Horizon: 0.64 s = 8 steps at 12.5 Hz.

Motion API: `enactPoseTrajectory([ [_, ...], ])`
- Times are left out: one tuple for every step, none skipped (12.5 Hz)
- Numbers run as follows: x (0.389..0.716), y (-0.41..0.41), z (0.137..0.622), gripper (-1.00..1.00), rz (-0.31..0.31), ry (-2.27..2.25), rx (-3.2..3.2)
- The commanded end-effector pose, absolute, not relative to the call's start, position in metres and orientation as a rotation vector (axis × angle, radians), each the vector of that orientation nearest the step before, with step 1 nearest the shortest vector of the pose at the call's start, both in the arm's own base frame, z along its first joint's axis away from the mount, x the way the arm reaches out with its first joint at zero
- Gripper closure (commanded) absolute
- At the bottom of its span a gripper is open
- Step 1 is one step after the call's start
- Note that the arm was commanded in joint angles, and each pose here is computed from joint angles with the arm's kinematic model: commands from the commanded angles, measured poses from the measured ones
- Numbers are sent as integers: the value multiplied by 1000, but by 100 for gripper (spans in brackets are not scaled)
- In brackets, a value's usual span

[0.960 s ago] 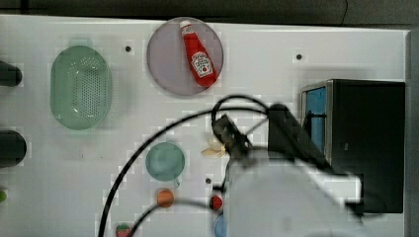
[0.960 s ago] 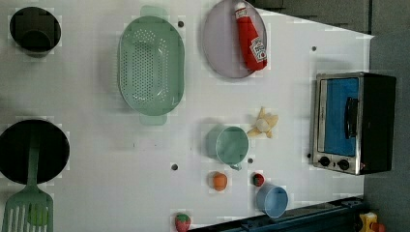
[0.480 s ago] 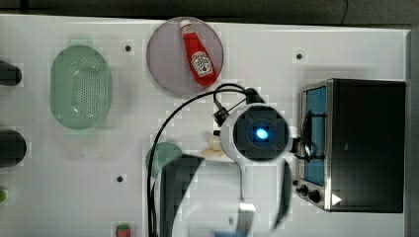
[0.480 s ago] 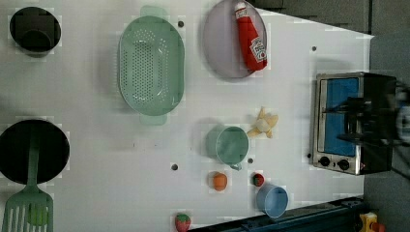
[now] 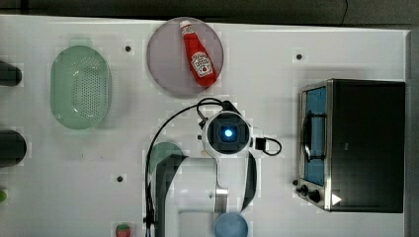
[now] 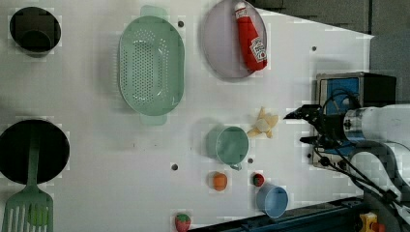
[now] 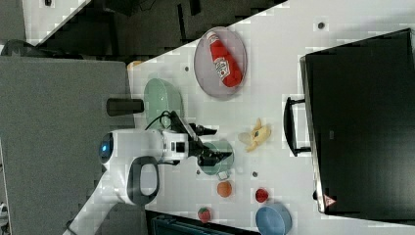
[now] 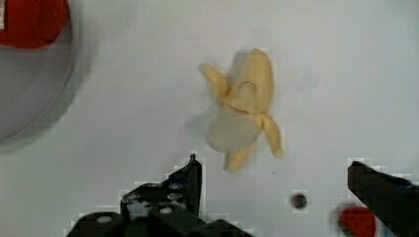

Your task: Pick banana from table and place on oven.

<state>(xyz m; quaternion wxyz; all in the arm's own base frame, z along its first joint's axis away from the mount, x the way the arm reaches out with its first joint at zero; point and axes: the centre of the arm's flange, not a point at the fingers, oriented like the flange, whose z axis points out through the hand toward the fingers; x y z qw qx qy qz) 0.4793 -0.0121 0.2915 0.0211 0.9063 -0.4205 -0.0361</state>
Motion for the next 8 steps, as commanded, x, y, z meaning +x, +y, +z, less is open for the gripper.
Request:
enactPoseTrajectory([
  [496, -7, 260, -100, -101, -1294, 2809],
  [496, -4, 245, -100, -111, -1285, 2810],
  [496, -2, 232, -100, -119, -1281, 2810],
  [494, 0, 220, -100, -127, -1276, 2812],
  [491, 2, 208, -100, -132, -1270, 2814],
  [487, 3, 198, -100, -136, -1267, 2815],
  [484, 5, 190, -100, -135, -1264, 2818],
  [481, 5, 182, -100, -137, -1264, 2819],
])
